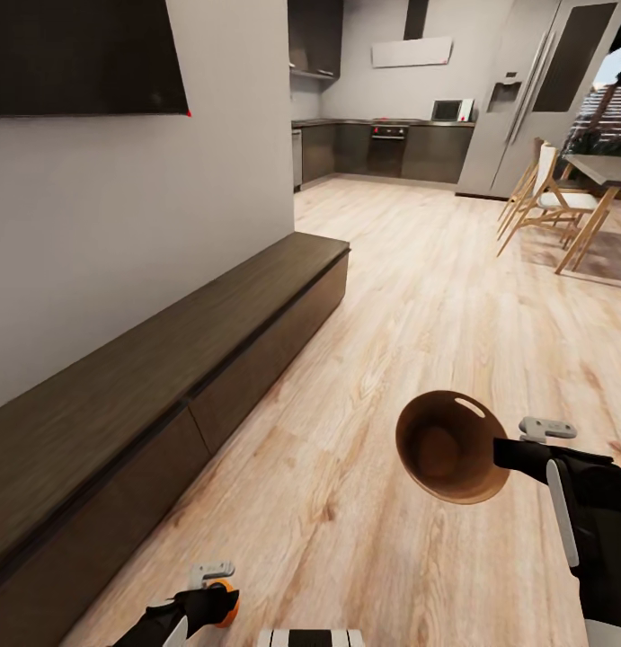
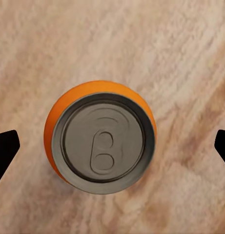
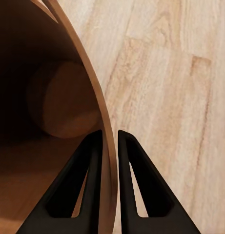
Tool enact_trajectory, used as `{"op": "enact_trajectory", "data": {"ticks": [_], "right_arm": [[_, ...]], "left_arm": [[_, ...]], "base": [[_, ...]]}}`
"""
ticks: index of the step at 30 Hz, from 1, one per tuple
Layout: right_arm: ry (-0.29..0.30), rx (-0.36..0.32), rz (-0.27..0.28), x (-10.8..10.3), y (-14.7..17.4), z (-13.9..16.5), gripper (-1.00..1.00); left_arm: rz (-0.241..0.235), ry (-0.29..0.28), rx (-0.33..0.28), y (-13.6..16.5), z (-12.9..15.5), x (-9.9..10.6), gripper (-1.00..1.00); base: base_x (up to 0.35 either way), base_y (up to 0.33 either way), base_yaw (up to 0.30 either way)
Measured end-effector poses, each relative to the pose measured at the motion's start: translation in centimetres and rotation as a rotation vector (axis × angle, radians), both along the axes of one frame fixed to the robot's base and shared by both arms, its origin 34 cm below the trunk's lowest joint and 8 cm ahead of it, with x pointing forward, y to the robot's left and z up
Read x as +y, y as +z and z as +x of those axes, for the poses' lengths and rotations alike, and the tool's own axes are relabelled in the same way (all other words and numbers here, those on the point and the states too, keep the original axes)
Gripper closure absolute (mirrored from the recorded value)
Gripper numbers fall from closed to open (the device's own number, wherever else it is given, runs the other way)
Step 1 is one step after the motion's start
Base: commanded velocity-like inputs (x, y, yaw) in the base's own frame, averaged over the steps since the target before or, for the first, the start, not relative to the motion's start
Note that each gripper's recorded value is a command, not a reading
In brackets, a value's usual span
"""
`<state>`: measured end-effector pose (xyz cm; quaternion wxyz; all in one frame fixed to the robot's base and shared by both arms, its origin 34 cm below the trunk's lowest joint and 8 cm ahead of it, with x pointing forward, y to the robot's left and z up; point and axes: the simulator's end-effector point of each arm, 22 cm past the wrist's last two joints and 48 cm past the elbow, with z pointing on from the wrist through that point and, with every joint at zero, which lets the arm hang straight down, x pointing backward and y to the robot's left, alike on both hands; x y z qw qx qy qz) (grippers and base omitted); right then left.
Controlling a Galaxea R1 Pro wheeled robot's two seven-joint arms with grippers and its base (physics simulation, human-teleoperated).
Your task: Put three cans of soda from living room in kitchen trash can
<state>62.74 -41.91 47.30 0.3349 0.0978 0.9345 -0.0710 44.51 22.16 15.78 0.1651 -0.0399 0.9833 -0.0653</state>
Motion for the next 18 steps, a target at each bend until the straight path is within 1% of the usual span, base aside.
{"op": "enact_trajectory", "data": {"ticks": [7,11,18], "right_arm": [[0.000,0.000,-0.001,0.0,0.0,0.0,1.00],[-0.001,0.000,-0.003,-0.1,0.0,0.0,1.00],[0.000,0.029,-0.001,0.0,-1.7,-0.1,1.00]], "left_arm": [[0.000,0.000,-0.007,0.1,0.3,0.0,-1.00],[0.001,0.000,-0.023,0.3,0.7,0.0,-1.00],[0.003,0.000,-0.020,-0.5,0.6,0.1,-1.00]], "base": [[0.000,0.000,0.000],[0.000,0.000,0.000],[0.000,0.000,0.000]]}}
